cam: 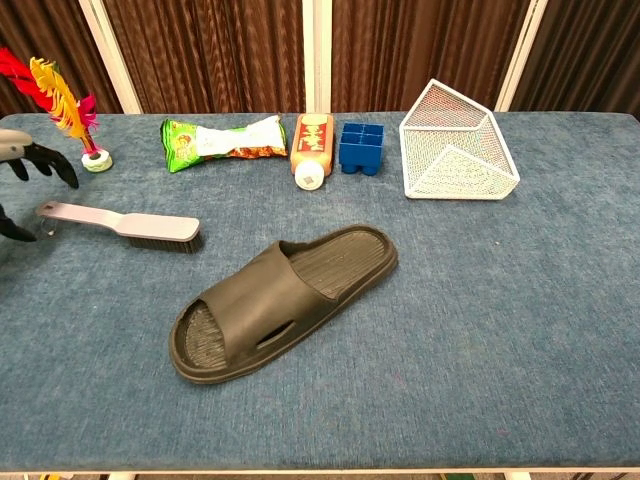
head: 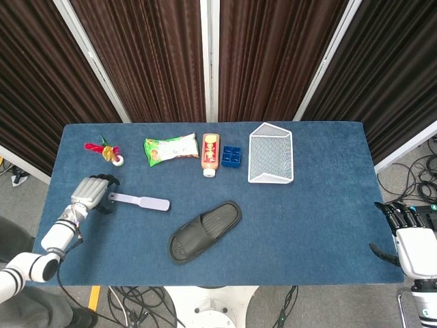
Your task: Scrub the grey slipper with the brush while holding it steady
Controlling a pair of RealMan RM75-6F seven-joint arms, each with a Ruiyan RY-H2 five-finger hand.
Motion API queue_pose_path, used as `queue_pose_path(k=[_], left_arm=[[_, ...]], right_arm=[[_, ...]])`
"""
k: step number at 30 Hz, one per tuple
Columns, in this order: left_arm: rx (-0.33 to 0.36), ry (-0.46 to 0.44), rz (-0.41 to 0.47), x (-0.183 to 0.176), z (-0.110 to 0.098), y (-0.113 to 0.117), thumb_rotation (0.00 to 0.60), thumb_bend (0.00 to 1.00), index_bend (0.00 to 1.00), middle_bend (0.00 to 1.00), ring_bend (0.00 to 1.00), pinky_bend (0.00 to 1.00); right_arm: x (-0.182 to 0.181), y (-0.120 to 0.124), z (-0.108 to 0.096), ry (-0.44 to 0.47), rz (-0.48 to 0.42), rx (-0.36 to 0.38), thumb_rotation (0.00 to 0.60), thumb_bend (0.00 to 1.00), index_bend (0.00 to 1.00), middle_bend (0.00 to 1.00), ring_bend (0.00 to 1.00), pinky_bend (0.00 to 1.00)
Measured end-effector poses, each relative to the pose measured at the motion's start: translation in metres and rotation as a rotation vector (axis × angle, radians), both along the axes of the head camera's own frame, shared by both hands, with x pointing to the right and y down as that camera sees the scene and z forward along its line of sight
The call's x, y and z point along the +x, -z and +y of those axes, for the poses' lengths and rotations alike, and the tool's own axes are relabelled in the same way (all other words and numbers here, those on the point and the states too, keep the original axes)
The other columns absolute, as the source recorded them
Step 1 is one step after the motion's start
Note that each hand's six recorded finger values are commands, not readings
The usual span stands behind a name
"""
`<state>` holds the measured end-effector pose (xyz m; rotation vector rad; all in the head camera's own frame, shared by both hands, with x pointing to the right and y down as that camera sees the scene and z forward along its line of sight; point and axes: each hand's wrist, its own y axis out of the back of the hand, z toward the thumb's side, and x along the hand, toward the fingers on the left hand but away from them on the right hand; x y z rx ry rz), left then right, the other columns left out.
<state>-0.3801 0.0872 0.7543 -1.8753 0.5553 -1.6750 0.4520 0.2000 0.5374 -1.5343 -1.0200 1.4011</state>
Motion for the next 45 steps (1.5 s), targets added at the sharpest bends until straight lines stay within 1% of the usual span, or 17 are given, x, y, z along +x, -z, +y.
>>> queue_pose_path(k=[2, 5, 9, 15, 21, 30, 34, 41, 45], left_arm=[[-0.019, 0.011, -0.004, 0.003, -0.002, -0.007, 0.600, 0.16, 0.40, 0.43, 0.32, 0.34], [-0.037, 0.017, 0.005, 0.011, -0.004, -0.013, 0.600, 0.19, 0.43, 0.46, 0.36, 0.38], [-0.042, 0.003, 0.000, 0.016, -0.004, -0.016, 0.600, 0.20, 0.45, 0.48, 0.37, 0.41], [-0.059, -0.002, 0.015, 0.027, -0.005, -0.017, 0.600, 0.21, 0.50, 0.53, 0.41, 0.46], [-0.071, -0.013, 0.008, 0.030, -0.002, -0.020, 0.600, 0.21, 0.52, 0.58, 0.47, 0.51], [-0.082, -0.007, 0.002, 0.032, 0.005, -0.025, 0.600, 0.22, 0.60, 0.64, 0.53, 0.57], [-0.082, -0.006, 0.002, 0.032, 0.006, -0.026, 0.600, 0.26, 0.65, 0.70, 0.58, 0.61], [-0.085, -0.013, -0.002, 0.038, 0.002, -0.028, 0.600, 0.34, 0.69, 0.72, 0.60, 0.64], [-0.088, -0.024, -0.006, 0.043, 0.000, -0.030, 0.600, 0.38, 0.73, 0.76, 0.64, 0.68]], right_arm=[[0.001, -0.001, 0.000, -0.002, 0.000, -0.002, 0.600, 0.03, 0.15, 0.22, 0.13, 0.19], [0.002, -0.003, -0.001, -0.004, 0.000, -0.009, 0.600, 0.03, 0.15, 0.22, 0.13, 0.19], [0.002, -0.007, -0.002, -0.008, -0.003, -0.020, 0.600, 0.03, 0.15, 0.22, 0.13, 0.19], [0.005, -0.009, -0.002, -0.016, -0.003, -0.029, 0.600, 0.03, 0.15, 0.22, 0.13, 0.19], [0.007, -0.011, -0.001, -0.024, -0.005, -0.036, 0.600, 0.03, 0.15, 0.22, 0.13, 0.19], [0.009, -0.011, 0.001, -0.034, -0.009, -0.041, 0.600, 0.03, 0.15, 0.23, 0.13, 0.19], [0.009, -0.012, 0.002, -0.037, -0.011, -0.044, 0.600, 0.03, 0.15, 0.23, 0.13, 0.19], [0.012, -0.010, 0.004, -0.043, -0.010, -0.043, 0.600, 0.03, 0.15, 0.23, 0.13, 0.19], [0.012, -0.011, 0.005, -0.043, -0.012, -0.045, 0.600, 0.03, 0.15, 0.23, 0.13, 0.19]])
